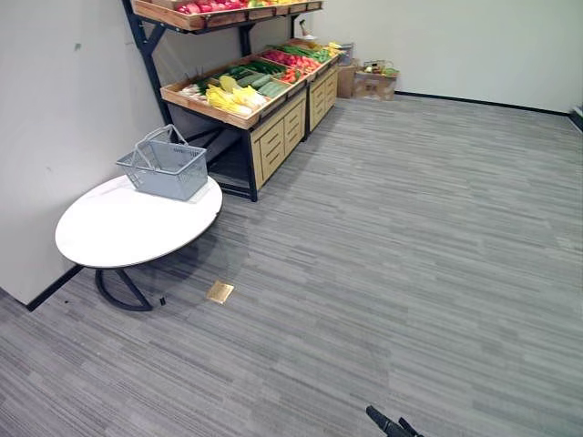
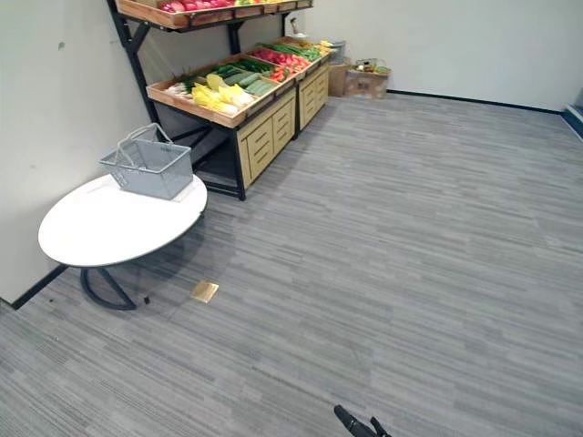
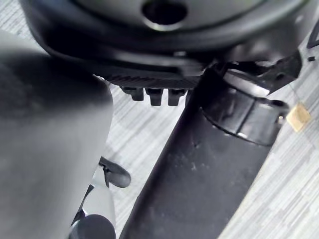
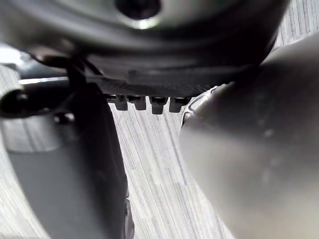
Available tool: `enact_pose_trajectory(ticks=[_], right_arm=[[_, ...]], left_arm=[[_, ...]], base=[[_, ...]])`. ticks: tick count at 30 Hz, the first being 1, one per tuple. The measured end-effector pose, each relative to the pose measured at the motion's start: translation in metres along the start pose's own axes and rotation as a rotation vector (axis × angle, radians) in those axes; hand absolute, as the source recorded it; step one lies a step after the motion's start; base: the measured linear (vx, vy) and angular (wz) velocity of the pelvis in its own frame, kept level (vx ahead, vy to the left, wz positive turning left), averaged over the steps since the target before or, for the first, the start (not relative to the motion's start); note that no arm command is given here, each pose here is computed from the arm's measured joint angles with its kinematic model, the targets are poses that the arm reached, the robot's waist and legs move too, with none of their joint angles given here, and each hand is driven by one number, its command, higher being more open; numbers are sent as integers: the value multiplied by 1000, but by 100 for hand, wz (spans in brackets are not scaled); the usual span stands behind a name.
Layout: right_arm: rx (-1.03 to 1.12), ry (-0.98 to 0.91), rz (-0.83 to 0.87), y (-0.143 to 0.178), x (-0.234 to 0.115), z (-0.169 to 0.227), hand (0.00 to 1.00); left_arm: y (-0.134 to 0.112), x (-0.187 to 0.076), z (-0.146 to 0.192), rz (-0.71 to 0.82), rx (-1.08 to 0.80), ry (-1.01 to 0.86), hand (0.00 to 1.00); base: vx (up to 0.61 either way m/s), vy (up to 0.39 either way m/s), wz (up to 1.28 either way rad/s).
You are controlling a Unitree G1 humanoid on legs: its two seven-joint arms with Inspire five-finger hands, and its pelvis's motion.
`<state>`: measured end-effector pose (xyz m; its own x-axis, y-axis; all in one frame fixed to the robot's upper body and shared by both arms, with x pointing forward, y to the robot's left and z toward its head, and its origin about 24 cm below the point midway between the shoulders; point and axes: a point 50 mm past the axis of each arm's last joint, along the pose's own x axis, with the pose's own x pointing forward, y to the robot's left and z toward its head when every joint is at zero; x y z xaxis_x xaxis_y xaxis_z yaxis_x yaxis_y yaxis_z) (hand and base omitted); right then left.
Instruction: Pick vegetable in the basket
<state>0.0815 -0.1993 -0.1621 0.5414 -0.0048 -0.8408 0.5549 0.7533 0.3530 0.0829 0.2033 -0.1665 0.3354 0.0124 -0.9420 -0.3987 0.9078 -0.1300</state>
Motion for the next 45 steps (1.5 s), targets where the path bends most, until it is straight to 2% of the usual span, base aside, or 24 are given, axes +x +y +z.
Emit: enact_pose_trajectory(ticks=[2, 9, 11, 15, 17, 20, 26, 29, 32, 37, 40, 42, 45], right_arm=[[-43, 24, -17, -7, -3, -1, 100], [-145, 141, 9, -6, -1, -9, 100], [-149, 135, 29, -10, -3, -5, 100], [-182, 163, 68, -5, -2, -10, 100], [-190, 161, 92, 1, 0, -9, 100], [-237, 170, 92, -9, -3, -3, 100], [-245, 187, 99, -7, -2, -7, 100], [-216, 112, 76, -6, -4, -7, 100], [-164, 67, 41, -6, -2, -4, 100], [-144, 20, 36, -3, -1, 1, 100], [-164, 41, 50, -1, -1, -6, 100], [-150, 76, 24, -11, -5, -7, 100], [-223, 85, 49, -9, -2, 2, 100]], left_arm=[[-3, 1, 1, 17, -84, -21, 100], [-1, 0, 17, 52, -114, -135, 100], [-7, 1, 12, 19, -96, -131, 100], [-2, -1, 13, 21, -82, -164, 100], [0, -1, 16, 12, -110, -182, 100], [-3, -1, 3, -16, -200, -149, 100], [5, -2, -2, -8, -110, -98, 100], [5, -2, -3, -39, 39, -57, 100], [1, -1, -4, -60, 99, -19, 100], [-4, 0, -10, -79, 105, 31, 100], [4, -1, -9, -56, 156, 36, 100], [-6, 1, -6, -60, 141, 13, 100], [-9, 2, -6, -49, 112, 7, 100]], base=[[389, -121, -3], [376, 87, -53], [369, 257, -46], [305, 160, 24], [75, 42, 19], [132, 103, -22], [138, 126, -37], [174, 194, 2], [221, 61, 44], [322, -86, 42], [273, -207, 70], [435, -329, 94], [308, -260, 41]])
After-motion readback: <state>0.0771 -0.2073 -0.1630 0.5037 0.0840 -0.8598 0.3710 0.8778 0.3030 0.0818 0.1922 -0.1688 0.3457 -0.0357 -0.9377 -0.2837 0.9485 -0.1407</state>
